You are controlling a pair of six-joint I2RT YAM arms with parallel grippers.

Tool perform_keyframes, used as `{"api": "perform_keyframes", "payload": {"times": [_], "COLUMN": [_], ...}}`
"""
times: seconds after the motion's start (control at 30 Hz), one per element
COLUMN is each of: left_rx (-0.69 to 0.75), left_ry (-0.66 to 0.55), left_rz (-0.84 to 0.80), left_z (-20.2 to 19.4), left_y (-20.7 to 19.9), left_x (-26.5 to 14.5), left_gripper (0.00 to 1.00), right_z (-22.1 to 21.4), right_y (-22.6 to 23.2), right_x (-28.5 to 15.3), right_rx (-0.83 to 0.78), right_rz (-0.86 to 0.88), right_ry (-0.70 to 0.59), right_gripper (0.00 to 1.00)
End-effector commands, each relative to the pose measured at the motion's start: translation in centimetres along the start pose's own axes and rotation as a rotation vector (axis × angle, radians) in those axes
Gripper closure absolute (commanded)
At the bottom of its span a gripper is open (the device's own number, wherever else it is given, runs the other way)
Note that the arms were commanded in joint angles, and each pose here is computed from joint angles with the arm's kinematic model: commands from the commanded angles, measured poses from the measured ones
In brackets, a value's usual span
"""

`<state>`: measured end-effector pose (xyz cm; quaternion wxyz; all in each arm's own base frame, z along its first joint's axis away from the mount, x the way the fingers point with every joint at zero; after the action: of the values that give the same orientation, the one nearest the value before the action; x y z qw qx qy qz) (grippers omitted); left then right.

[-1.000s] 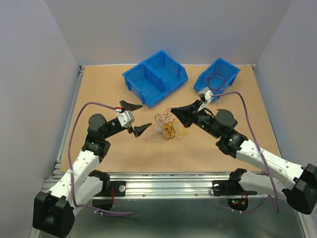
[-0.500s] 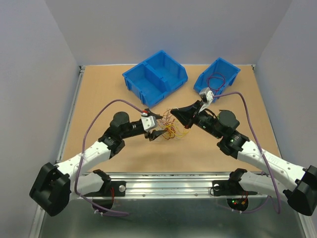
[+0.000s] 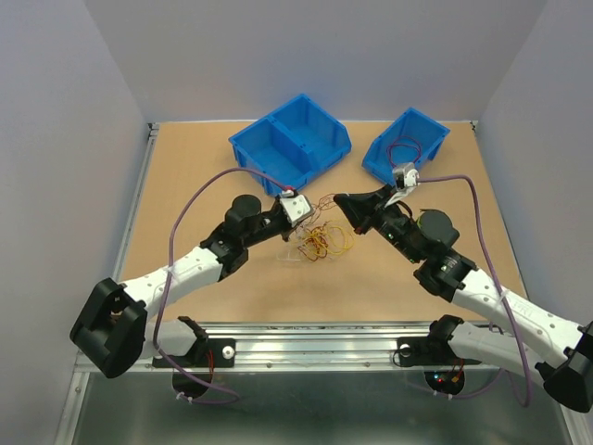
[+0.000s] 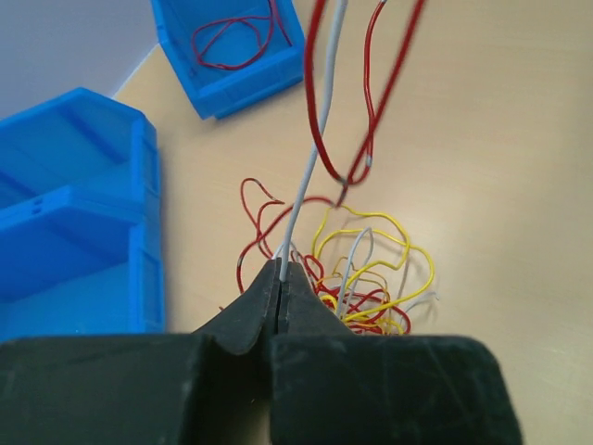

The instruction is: Untangle the cables

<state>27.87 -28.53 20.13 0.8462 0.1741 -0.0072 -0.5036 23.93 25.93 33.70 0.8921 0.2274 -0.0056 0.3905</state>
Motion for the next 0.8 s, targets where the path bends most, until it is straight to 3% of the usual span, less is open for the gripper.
{"api": "perform_keyframes", "payload": {"times": [0.0, 0.1, 0.17, 0.23, 0.27, 0.47, 0.53, 0.57, 0.67, 0.77], "left_rx": [0.041, 0.051, 0.052, 0.052, 0.054, 0.052, 0.053, 0.052, 0.050, 0.047], "left_ry": [-0.072, -0.083, -0.083, -0.078, -0.075, -0.049, -0.052, -0.060, -0.079, -0.085], "left_rz": [0.070, 0.061, 0.058, 0.047, 0.045, 0.092, 0.074, 0.054, 0.000, -0.047], "left_z": [3.0, 3.1, 2.9, 2.7, 2.7, 2.0, 1.9, 2.1, 2.6, 2.9], "left_y": [1.3, 0.9, 0.7, 0.5, 0.5, 1.2, 0.9, 0.6, -0.1, -0.6], "left_x": [-1.3, -2.0, -2.1, -2.0, -2.0, -2.1, -1.9, -1.9, -1.5, -0.8], "left_gripper": [0.89, 0.80, 0.80, 0.87, 0.98, 1.00, 0.78, 0.55, 0.47, 0.45], "right_z": [1.9, 1.9, 1.4, 1.3, 1.1, 1.4, 1.5, 1.5, 1.2, 1.1], "right_y": [-3.0, -3.3, -3.2, -3.1, -3.1, -3.5, -3.4, -3.3, -3.2, -3.1], "right_x": [-0.9, -0.8, -0.5, -0.3, -0.3, -0.5, -0.5, -0.4, -0.2, -0.1], "right_rx": [0.027, 0.028, 0.028, 0.029, 0.029, 0.030, 0.033, 0.031, 0.034, 0.034], "right_rz": [-0.198, -0.216, -0.210, -0.203, -0.204, -0.231, -0.223, -0.217, -0.210, -0.205], "right_ry": [-0.115, -0.110, -0.093, -0.086, -0.080, -0.091, -0.091, -0.088, -0.078, -0.074], "right_gripper": [0.99, 0.99, 0.99, 1.00, 0.99, 0.99, 0.99, 1.00, 0.99, 0.99]}}
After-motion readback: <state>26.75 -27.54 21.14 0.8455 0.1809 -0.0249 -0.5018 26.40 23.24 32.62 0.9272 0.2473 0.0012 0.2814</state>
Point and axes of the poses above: each gripper's point midway between its finger pads, its own x axis out along the fingers, its own y axis along the line the jaws close on, z = x × y, the point moved 1 cm from there along -x, back along the fingers, and after that the axes turned 3 degrees about x, right-handed, at the moved point
